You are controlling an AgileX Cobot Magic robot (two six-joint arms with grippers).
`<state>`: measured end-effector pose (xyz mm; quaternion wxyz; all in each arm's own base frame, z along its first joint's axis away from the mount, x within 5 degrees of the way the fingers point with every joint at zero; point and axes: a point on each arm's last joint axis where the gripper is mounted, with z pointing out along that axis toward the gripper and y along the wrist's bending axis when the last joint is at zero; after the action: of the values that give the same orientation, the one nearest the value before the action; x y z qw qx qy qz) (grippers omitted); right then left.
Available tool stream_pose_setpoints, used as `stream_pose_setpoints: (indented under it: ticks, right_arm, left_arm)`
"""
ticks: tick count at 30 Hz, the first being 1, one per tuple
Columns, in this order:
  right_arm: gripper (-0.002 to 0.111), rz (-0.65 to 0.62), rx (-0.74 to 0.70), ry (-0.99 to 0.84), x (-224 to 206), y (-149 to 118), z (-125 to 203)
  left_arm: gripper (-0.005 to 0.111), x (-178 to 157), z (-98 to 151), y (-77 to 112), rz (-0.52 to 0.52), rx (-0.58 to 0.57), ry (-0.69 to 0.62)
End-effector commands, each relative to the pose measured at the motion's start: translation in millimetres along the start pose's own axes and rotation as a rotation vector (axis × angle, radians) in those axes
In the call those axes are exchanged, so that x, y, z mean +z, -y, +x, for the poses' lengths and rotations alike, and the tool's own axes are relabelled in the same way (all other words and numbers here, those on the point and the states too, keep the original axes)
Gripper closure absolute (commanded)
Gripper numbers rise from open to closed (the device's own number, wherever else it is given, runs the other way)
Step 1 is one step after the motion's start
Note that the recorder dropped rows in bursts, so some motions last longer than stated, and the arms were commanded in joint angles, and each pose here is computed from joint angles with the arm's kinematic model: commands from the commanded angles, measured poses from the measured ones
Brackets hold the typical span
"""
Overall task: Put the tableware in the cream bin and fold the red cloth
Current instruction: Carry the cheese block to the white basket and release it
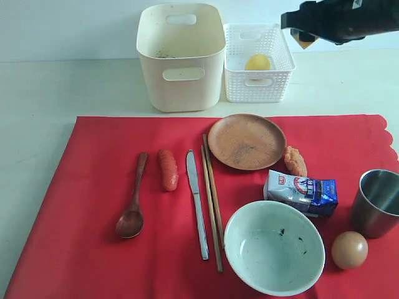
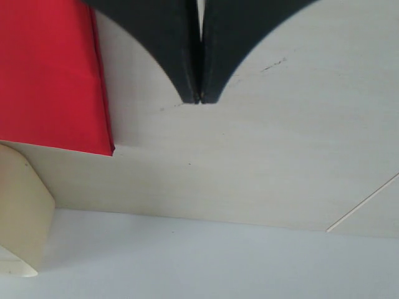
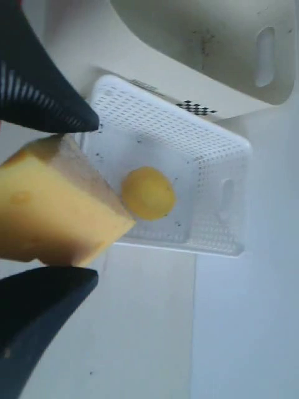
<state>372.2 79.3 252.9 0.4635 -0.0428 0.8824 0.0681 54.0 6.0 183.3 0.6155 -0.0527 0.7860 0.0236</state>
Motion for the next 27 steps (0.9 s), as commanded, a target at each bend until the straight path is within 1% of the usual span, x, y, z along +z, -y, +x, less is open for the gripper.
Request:
stream_pose_setpoints:
  ticks: [1, 10, 14, 18, 20, 27]
  right_arm:
    - [0.108, -0.009, 0.000, 0.046, 17, -3, -16]
    - [0.108, -0.008, 0.004, 0.043, 65, -5, -26]
    - [0.108, -0.012, 0.022, 0.017, 91, -8, -21]
    - [0.108, -0.025, 0.008, -0.017, 113, -19, -14]
    - [0.108, -0.031, 0.000, -0.029, 121, -24, -12]
    - [0.108, -0.021, -0.003, -0.093, 139, -26, -2]
  left_arm:
    - [0.105, -1, -1, -0.2, -0.003, -0.005, 0.012]
    - [0.105, -1, -1, -0.2, -0.003, -0.005, 0.012]
    - [0.105, -1, -1, -0.2, -0.003, -0.005, 0.012]
    - [0.105, -1, -1, -0.2, -0.003, -0.005, 0.012]
    - [0.105, -1, -1, -0.2, -0.003, -0.005, 0.012]
    - [0.105, -1, -1, -0.2, -0.003, -0.005, 0.012]
